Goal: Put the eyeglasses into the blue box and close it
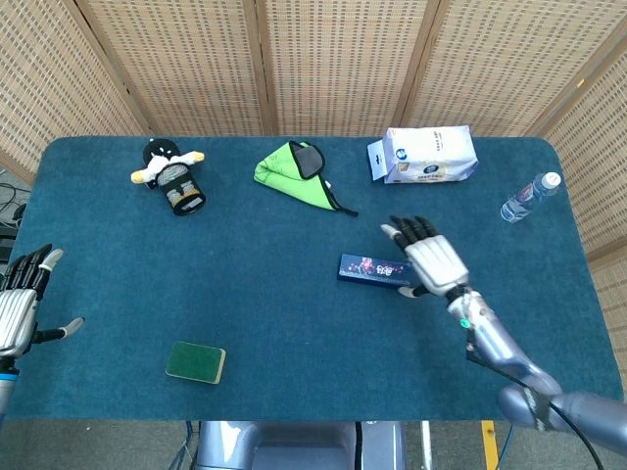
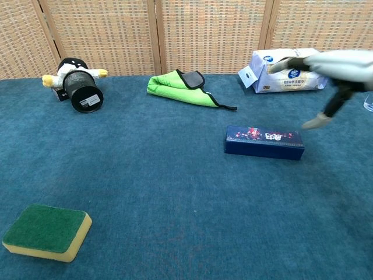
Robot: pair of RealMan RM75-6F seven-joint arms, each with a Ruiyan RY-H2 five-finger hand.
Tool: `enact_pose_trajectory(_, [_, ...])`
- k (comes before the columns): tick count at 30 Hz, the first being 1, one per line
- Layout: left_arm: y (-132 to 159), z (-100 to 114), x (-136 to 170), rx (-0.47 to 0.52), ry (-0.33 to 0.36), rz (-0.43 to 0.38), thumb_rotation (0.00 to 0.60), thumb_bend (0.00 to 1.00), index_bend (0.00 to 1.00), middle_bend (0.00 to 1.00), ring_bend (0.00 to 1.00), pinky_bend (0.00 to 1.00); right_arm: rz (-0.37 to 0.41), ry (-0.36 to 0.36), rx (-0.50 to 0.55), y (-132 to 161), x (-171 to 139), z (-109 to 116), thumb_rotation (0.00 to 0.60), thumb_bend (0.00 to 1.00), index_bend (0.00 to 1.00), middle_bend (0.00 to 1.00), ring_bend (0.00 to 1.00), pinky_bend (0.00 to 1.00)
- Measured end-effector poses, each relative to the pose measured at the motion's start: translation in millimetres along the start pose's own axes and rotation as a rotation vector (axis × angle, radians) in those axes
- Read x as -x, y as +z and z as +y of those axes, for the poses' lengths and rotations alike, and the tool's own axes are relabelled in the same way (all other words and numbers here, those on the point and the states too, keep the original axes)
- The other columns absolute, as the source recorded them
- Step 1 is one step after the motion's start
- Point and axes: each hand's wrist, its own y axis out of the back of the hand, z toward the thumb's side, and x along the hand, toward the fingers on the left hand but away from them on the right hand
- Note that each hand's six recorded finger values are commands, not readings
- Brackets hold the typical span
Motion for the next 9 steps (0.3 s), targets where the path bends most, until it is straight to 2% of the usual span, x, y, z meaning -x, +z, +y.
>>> enact_pose_trajectory(5, [4,1,10,-0.037,0.006,-0.015,0.600,0.00,0.00,0.00,0.00,0.00,-0.100,-0.133,-0.008,-41,-68,10,0.600,0.00,0.00,0.00,0.00,0.00])
enact_pose_trajectory(6, [6,1,11,-0.043,0.010,-0.022,0.600,0.00,0.00,0.00,0.00,0.00,-0.136,-0.161,-0.014,-52,-93,8,0.600,0.00,0.00,0.00,0.00,0.00])
enact_pose_trajectory(9, [11,2,16,-0.050,0.027,-0.048,0.600,0.00,0.00,0.00,0.00,0.00,-0.192,-0.202,-0.020,-67,-134,4,0.600,0.00,0.00,0.00,0.00,0.00])
